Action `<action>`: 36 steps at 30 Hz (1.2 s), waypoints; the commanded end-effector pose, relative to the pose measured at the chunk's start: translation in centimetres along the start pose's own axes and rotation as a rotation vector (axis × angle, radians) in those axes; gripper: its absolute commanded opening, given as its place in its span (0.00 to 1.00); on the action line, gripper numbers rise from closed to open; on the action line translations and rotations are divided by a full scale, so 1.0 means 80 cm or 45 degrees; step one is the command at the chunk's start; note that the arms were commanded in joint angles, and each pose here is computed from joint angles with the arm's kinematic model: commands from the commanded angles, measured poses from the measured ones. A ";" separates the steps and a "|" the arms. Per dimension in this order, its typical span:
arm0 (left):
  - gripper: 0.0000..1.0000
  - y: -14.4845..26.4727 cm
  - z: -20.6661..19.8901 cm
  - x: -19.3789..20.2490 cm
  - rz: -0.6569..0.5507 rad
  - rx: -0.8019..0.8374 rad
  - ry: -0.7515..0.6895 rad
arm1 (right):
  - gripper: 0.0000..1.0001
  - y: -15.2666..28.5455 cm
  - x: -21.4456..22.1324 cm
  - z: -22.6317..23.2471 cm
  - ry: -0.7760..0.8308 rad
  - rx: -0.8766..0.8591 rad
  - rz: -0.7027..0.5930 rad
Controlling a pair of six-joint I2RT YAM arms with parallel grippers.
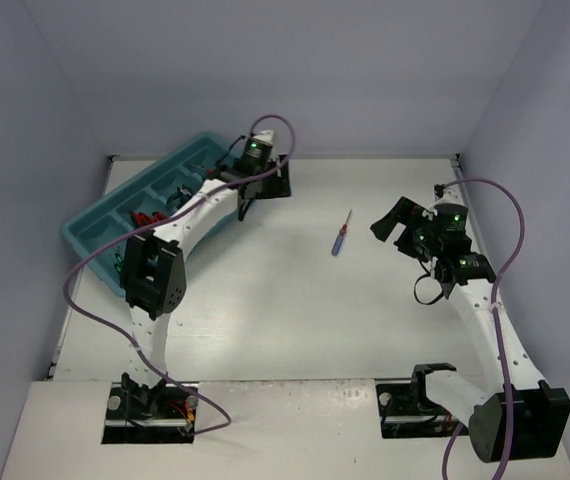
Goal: Sort the tools into containers
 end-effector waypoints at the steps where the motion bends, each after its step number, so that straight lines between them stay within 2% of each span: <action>1: 0.61 0.022 -0.082 0.022 0.011 0.115 -0.261 | 0.92 0.005 -0.020 -0.003 0.103 0.058 -0.091; 4: 0.61 -0.002 -0.122 0.055 0.073 0.160 -0.328 | 0.92 0.008 -0.017 -0.009 0.110 0.080 -0.082; 12: 0.61 -0.051 -0.172 0.093 0.118 0.193 -0.401 | 0.91 0.011 -0.002 -0.022 0.122 0.113 -0.031; 21: 0.61 -0.086 -0.180 0.112 0.101 0.124 -0.410 | 0.91 0.012 0.020 -0.030 0.084 0.080 0.050; 27: 0.59 -0.104 -0.187 0.125 0.113 0.150 -0.386 | 0.91 0.014 0.026 -0.032 0.070 0.073 0.067; 32: 0.44 -0.115 -0.186 0.135 0.127 0.156 -0.391 | 0.91 0.012 0.028 -0.034 0.073 0.079 0.075; 36: 0.21 -0.111 -0.185 0.134 0.134 0.160 -0.398 | 0.91 0.010 0.030 -0.038 0.075 0.094 0.083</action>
Point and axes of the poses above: each gripper's point midway between its finger pads, its own y axis back along the fingers, its own z axis along the line the jaws close on, x = y × z, the point moved 7 cm from there along y, back along the fingers, and after that the axes turned 9 degrees about -y, right-handed, at the moved point
